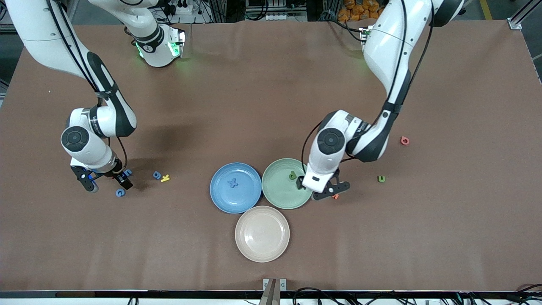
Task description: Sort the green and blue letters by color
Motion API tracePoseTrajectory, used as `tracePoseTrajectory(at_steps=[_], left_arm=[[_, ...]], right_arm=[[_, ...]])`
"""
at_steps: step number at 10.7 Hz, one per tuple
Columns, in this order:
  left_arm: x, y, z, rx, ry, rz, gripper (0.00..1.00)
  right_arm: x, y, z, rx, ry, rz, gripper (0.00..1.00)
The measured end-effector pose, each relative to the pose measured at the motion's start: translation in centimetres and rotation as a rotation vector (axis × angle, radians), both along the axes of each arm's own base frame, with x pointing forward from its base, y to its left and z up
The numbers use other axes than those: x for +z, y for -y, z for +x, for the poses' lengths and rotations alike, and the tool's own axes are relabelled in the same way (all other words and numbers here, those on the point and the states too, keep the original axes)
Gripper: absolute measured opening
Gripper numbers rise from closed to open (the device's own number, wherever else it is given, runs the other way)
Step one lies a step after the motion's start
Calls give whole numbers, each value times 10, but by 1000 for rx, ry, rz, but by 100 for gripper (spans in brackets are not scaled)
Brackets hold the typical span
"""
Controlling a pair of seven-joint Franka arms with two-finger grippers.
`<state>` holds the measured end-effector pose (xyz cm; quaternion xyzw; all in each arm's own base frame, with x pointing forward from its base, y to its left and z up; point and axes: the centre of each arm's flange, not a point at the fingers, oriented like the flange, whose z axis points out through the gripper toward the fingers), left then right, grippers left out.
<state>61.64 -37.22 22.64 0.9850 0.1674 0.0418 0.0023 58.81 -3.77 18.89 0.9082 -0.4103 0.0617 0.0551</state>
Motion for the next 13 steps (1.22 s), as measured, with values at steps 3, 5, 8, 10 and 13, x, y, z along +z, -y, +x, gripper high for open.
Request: tracePoseTrajectory(at_steps=[3,5,8,10,13], left_arm=[[3,-54,27,185,-10,1,100],[0,-64,30,381,-13,-10,100],[-10,-61,21,623,-28,-13,100],[-15,-70,14,657,-44,2,100],[-12,-81,-6,661,-60,15,100]], right_arm=[[-7,9,-2,-15,-2,1,100],[-8,14,-2,-23,-2,2,99],[-13,13,-6,-24,4,7,67],[-18,11,-12,-26,12,14,66],[-14,8,-10,-32,34,20,28]])
